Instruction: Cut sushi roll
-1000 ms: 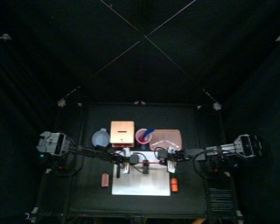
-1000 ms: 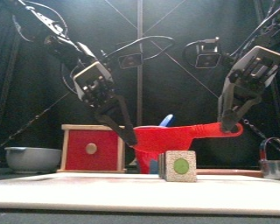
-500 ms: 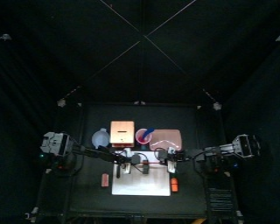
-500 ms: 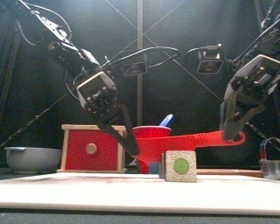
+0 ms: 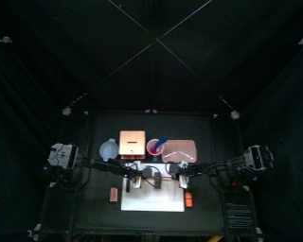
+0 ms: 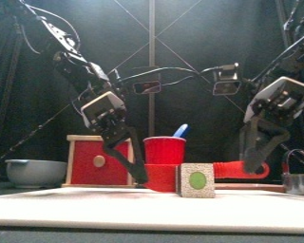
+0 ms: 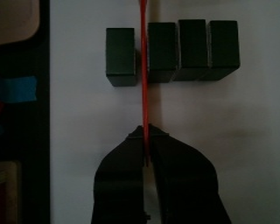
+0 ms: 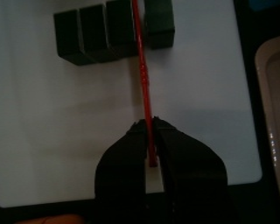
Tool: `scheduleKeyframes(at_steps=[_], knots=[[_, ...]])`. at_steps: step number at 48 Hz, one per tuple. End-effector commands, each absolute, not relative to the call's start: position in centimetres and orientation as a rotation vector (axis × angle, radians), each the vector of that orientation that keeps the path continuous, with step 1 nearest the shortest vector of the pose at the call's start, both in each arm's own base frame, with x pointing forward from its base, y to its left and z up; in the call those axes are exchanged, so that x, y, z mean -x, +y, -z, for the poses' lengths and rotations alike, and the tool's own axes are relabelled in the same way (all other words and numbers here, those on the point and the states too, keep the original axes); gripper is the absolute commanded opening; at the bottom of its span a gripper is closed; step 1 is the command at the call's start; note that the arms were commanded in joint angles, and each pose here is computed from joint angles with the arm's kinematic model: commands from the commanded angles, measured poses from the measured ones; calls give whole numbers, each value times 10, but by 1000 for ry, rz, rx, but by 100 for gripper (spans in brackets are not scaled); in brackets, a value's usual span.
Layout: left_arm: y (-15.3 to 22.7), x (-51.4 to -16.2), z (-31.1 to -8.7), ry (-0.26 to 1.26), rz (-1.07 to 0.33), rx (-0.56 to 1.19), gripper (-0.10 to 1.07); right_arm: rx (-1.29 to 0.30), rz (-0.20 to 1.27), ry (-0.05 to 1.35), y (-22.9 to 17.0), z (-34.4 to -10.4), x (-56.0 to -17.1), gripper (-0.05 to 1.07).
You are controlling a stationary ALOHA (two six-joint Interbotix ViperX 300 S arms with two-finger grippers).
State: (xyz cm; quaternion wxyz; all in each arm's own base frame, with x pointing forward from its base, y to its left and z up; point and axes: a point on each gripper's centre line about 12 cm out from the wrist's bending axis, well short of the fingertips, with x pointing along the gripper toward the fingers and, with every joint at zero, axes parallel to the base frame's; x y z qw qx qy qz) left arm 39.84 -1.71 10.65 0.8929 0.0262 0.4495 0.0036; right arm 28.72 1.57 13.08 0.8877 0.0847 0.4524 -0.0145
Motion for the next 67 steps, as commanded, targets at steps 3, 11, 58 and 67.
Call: scheduleKeyframes(at_steps=[3,11,58,67], knots=[[-22,-404,-145,873,-8,-95,36,-172,3,870,19,-169,-284,31],[-32,-407,-163,829,20,-135,36,-172,-12,809,20,-192,-273,31],[-51,-410,-148,867,49,-118,36,-184,-55,895,39,-168,-270,30],[-52,-409,-138,896,46,-107,36,-174,-54,912,38,-163,-269,30]])
